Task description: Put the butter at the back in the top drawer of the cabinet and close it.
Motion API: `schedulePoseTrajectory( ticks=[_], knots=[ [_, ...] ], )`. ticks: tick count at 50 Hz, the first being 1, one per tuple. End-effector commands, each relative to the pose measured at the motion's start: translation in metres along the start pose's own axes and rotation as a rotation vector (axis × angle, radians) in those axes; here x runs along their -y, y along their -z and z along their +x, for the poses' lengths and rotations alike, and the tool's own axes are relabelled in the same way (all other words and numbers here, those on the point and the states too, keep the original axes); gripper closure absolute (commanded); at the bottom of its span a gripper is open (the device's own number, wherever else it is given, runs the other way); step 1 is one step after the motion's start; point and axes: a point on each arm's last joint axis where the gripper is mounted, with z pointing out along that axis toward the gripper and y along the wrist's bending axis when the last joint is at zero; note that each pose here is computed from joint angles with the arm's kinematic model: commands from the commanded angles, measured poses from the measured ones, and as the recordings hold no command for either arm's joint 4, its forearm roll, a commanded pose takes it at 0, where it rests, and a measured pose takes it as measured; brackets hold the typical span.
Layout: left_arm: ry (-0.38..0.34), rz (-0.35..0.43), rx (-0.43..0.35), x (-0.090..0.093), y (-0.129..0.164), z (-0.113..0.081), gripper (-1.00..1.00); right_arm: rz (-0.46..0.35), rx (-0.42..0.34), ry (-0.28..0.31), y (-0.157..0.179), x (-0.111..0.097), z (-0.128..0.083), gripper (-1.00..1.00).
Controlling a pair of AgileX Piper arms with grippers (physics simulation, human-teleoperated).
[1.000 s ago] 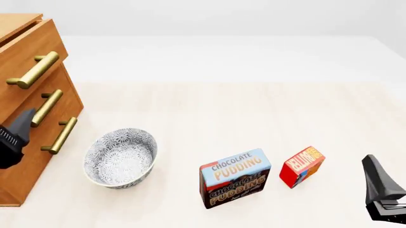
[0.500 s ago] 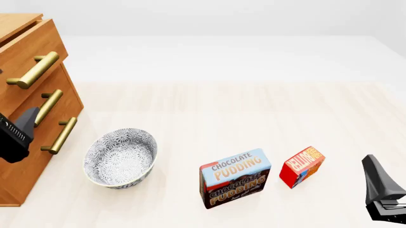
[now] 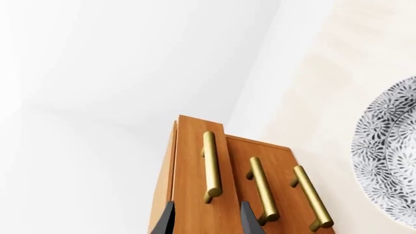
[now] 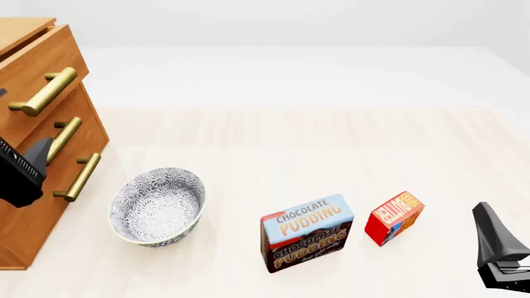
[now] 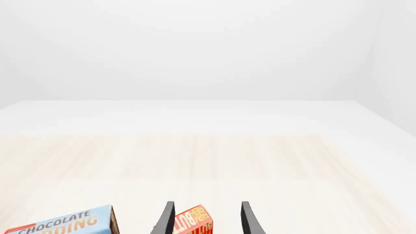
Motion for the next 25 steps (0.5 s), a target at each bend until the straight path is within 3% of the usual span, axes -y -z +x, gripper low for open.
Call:
schedulePoseTrajectory(
  ticks=[1, 25],
  knots=[
    [-0.006, -0.007, -0.023, -0.0027, -0.0025, 0.0029, -1.00, 0.000, 0.000, 0.000, 0.0000, 0.0000, 0.0000, -1.00],
    [0.001, 0.002, -0.033, -0.0050, -0.0109, 0.0035, -1.00, 0.000, 0.000, 0.000, 0.0000, 0.0000, 0.0000, -1.00]
  ],
)
